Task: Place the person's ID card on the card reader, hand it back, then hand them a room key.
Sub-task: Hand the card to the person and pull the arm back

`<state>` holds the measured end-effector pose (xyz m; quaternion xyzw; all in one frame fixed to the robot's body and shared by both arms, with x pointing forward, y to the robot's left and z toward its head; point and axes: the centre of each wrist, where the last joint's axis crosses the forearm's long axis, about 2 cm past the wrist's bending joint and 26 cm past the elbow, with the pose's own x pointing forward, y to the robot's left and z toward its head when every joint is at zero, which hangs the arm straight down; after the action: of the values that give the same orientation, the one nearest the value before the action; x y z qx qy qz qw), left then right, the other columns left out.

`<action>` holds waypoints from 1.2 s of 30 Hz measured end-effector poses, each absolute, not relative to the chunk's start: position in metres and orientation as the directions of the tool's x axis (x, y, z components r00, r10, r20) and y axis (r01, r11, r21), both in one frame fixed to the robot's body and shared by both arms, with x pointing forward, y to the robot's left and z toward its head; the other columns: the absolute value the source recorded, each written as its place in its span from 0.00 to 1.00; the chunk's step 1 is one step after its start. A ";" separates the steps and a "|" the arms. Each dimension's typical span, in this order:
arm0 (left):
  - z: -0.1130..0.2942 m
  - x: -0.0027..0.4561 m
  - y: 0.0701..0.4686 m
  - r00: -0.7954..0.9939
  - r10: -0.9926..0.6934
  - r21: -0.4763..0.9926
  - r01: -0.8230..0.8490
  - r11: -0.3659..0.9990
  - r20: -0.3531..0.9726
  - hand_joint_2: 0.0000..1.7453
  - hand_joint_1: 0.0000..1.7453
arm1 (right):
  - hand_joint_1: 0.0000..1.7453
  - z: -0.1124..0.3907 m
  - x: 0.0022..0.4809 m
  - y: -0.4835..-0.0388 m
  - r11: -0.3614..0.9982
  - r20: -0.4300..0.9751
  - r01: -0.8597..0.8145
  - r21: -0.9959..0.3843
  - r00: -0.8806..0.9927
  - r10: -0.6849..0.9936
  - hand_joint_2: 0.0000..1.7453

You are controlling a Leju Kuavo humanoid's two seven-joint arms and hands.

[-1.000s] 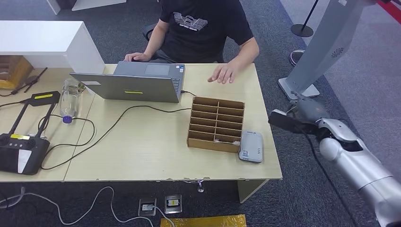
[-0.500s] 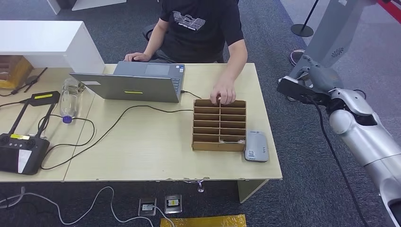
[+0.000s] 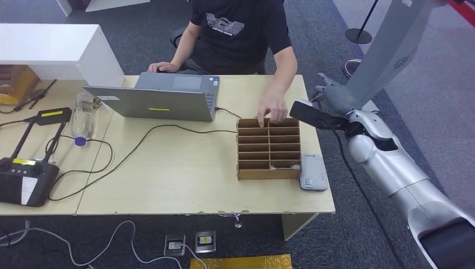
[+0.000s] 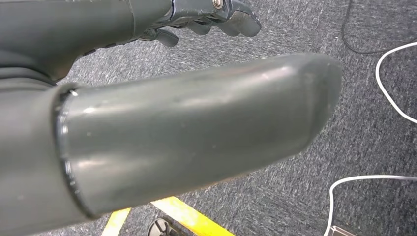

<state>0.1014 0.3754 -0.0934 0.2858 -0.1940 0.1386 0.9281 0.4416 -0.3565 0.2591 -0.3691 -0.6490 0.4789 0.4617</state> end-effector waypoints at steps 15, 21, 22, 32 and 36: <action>-0.093 0.106 0.374 0.891 0.145 0.471 -0.358 0.806 0.430 0.00 0.00 | 1.00 0.245 0.445 -0.337 0.272 0.259 -0.003 -0.962 -0.316 0.913 1.00; -0.092 0.106 0.374 0.892 0.148 0.474 -0.360 0.804 0.427 0.00 0.00 | 0.97 0.241 0.446 -0.331 0.272 0.258 -0.006 -0.962 -0.331 0.908 1.00; -0.092 0.106 0.374 0.892 0.148 0.474 -0.360 0.804 0.427 0.00 0.00 | 0.95 0.240 0.446 -0.331 0.271 0.258 -0.006 -0.962 -0.334 0.907 1.00; -0.092 0.106 0.374 0.892 0.152 0.476 -0.364 0.800 0.426 0.00 0.00 | 0.00 0.236 0.447 -0.326 0.274 0.262 -0.010 -0.962 -0.333 0.906 0.50; -0.093 0.106 0.374 0.892 0.153 0.478 -0.365 0.799 0.426 0.00 0.00 | 0.00 0.234 0.448 -0.326 0.278 0.264 -0.004 -0.960 -0.328 0.907 0.00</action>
<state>0.1055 0.3742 -0.0925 0.2848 -0.1861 0.1395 0.9300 0.4477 -0.3255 0.2339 -0.3469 -0.6507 0.4903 0.4645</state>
